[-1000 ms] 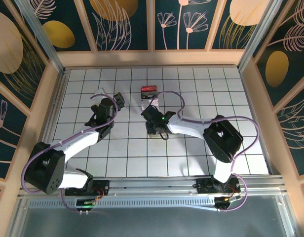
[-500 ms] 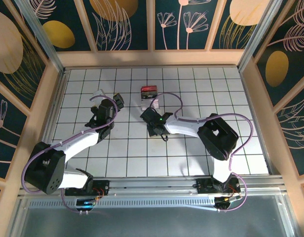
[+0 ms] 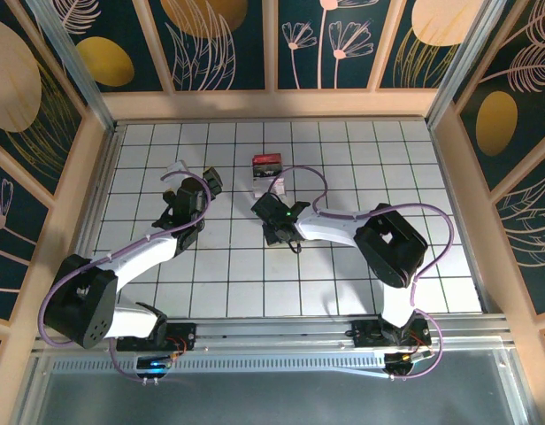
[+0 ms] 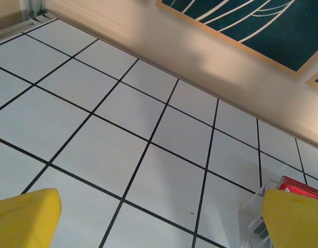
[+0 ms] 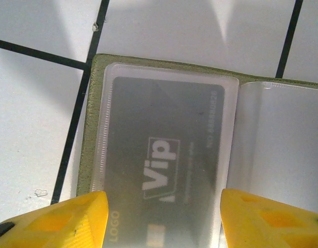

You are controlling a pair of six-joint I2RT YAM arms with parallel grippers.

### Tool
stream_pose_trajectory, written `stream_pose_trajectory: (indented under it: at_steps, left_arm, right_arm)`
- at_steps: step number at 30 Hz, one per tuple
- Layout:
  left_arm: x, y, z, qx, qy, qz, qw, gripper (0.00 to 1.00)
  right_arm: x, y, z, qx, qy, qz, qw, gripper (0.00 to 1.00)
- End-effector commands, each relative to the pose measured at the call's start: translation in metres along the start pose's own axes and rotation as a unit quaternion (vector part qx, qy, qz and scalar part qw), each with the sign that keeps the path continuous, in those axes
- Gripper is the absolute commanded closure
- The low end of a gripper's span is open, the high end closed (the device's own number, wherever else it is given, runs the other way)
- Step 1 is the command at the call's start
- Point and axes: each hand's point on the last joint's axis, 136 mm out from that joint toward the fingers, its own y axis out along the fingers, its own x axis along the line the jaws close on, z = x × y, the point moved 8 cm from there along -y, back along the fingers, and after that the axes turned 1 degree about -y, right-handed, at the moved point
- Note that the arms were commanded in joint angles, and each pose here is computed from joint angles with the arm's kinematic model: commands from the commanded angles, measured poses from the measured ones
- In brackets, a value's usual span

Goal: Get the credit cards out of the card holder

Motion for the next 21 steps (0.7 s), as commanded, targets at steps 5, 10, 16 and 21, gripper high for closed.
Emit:
stream_pose_trajectory:
  at_steps: [5, 10, 16, 21]
  left_arm:
    - [-0.001, 0.004, -0.005, -0.012, -0.010, -0.012, 1.000, 0.01]
    - [-0.004, 0.005, -0.006, -0.006, -0.007, -0.006, 1.000, 0.01]
    - [-0.006, 0.002, -0.009, -0.008, -0.004, -0.001, 1.000, 0.01]
    - [-0.006, -0.001, -0.013, -0.011, -0.004, 0.005, 1.000, 0.01]
  right_arm:
    - [0.003, 0.003, 0.002, -0.001, -0.002, -0.008, 1.000, 0.39]
    - [0.004, 0.011, 0.010, 0.014, -0.004, -0.013, 1.000, 0.39]
    - [-0.002, 0.016, 0.015, 0.023, 0.006, -0.007, 1.000, 0.41]
    - [-0.010, 0.018, 0.018, 0.030, 0.019, -0.001, 0.999, 0.52]
